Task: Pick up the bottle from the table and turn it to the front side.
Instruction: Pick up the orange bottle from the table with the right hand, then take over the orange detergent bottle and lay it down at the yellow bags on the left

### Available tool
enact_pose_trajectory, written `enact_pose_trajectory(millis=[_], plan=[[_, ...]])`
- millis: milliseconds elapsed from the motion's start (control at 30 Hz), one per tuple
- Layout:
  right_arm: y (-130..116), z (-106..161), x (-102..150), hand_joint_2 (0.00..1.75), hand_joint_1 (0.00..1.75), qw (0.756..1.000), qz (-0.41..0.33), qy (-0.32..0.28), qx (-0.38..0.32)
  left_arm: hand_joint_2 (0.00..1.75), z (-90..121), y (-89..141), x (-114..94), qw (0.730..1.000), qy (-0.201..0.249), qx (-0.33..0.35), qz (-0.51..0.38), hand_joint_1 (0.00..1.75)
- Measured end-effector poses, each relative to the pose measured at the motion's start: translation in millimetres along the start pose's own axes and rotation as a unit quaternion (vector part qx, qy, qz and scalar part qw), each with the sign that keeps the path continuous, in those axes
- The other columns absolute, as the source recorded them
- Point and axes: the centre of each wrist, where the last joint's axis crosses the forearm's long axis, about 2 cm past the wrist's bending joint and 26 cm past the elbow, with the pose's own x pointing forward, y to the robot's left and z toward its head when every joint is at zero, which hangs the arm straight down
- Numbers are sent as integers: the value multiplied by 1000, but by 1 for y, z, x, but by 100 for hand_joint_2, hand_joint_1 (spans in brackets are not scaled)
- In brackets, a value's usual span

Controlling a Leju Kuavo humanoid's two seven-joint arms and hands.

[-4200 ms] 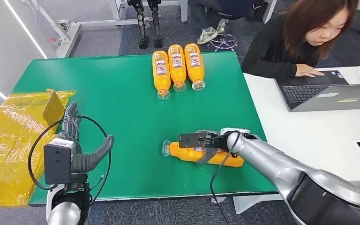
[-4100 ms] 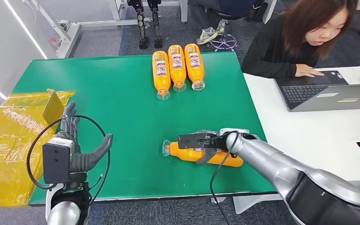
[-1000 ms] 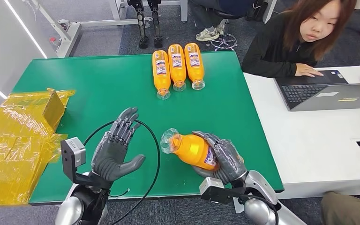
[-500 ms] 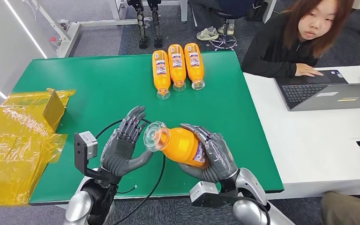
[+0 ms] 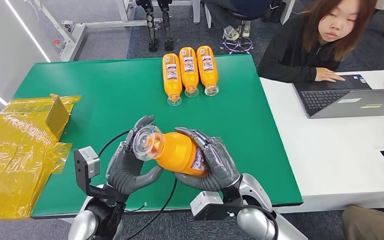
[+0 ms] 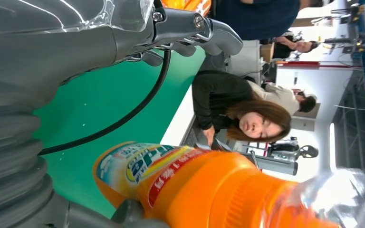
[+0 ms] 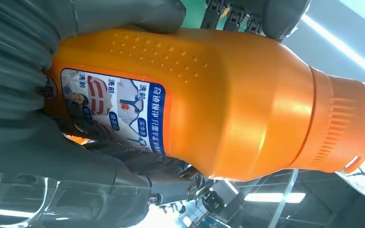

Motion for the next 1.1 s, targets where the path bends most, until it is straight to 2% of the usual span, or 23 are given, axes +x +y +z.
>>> enact_pose_trajectory(millis=[200, 433, 833, 1100], plan=[[9, -14, 4, 175, 175, 999, -28, -7, 14, 175, -3, -1, 11, 1000, -18, -5, -9, 0], [20, -18, 4, 175, 175, 999, -48, -3, 24, 175, -7, -1, 22, 999, -31, -13, -26, 0], [29, -20, 2, 175, 175, 998, -54, 0, 35, 175, -11, 2, 25, 999, -35, -19, -33, 0], [45, -26, 11, 175, 175, 996, -72, -11, 55, 175, -15, 0, 26, 998, -38, -28, -32, 0]])
